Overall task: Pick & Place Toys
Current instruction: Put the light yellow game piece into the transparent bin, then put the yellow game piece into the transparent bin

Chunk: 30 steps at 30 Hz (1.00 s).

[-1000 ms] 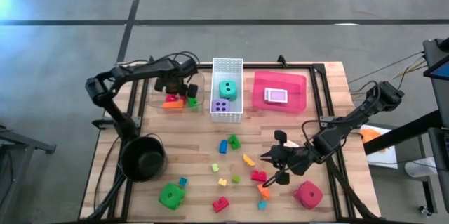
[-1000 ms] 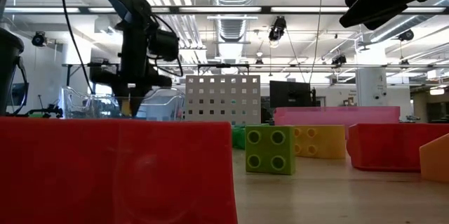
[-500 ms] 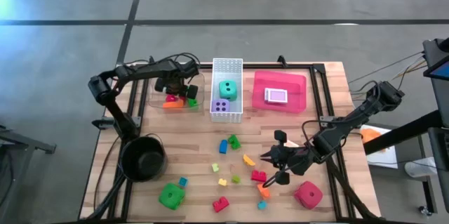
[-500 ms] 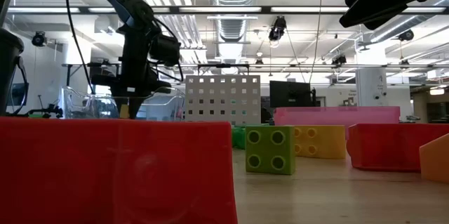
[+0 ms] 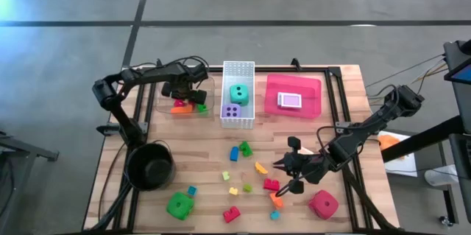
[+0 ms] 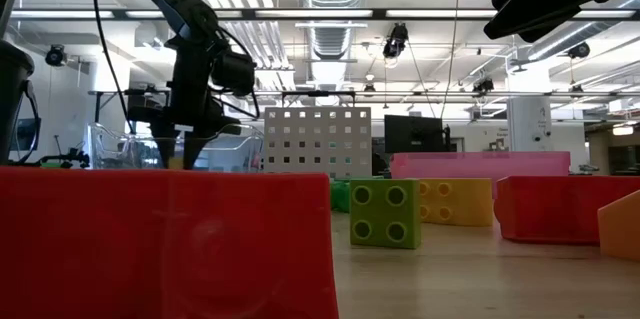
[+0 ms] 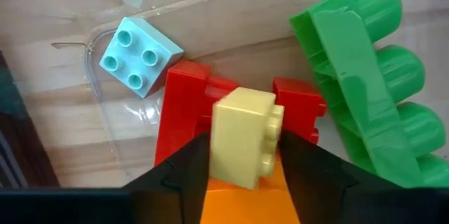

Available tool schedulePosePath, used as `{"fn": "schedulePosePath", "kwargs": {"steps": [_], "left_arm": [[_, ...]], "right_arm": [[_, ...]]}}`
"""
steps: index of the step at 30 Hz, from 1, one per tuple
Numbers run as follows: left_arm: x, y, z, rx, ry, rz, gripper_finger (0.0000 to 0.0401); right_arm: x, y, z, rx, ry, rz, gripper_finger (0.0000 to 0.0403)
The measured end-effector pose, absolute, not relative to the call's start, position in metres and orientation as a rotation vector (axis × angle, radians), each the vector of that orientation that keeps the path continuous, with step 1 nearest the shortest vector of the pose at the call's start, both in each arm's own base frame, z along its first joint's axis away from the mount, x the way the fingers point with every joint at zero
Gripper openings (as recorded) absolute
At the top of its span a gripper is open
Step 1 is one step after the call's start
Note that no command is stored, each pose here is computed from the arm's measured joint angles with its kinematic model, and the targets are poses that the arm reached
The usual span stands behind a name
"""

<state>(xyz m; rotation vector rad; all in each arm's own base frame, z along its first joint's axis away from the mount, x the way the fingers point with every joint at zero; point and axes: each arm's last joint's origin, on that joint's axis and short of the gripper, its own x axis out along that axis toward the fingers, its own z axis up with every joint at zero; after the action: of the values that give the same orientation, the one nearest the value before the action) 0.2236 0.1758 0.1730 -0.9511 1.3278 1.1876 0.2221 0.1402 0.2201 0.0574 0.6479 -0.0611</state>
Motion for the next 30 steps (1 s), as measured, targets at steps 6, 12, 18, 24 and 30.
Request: {"fn": "schedulePosePath", "kwargs": {"steps": [6,12,18,24,30], "left_arm": [[0.224,0.175,0.173,-0.954,1.336,1.162,0.0220],[0.224,0.175,0.173,-0.968,1.331,1.171,0.0277],[0.225,0.174,0.173,-1.004,1.345,1.110,0.0336],[0.226,0.169,0.173,-1.132,1.358,0.980,0.0372],[0.227,0.169,0.187,-1.081,1.338,0.920,0.0379]], "right_arm": [[0.222,0.140,0.220,0.057,0.648,-0.061,0.0038],[0.222,0.140,0.220,0.058,0.647,-0.061,0.0038],[0.222,0.140,0.220,0.058,0.647,-0.061,0.0038],[0.222,0.140,0.220,0.058,0.647,-0.061,0.0038],[0.222,0.140,0.220,0.058,0.648,-0.061,0.0038]]}}
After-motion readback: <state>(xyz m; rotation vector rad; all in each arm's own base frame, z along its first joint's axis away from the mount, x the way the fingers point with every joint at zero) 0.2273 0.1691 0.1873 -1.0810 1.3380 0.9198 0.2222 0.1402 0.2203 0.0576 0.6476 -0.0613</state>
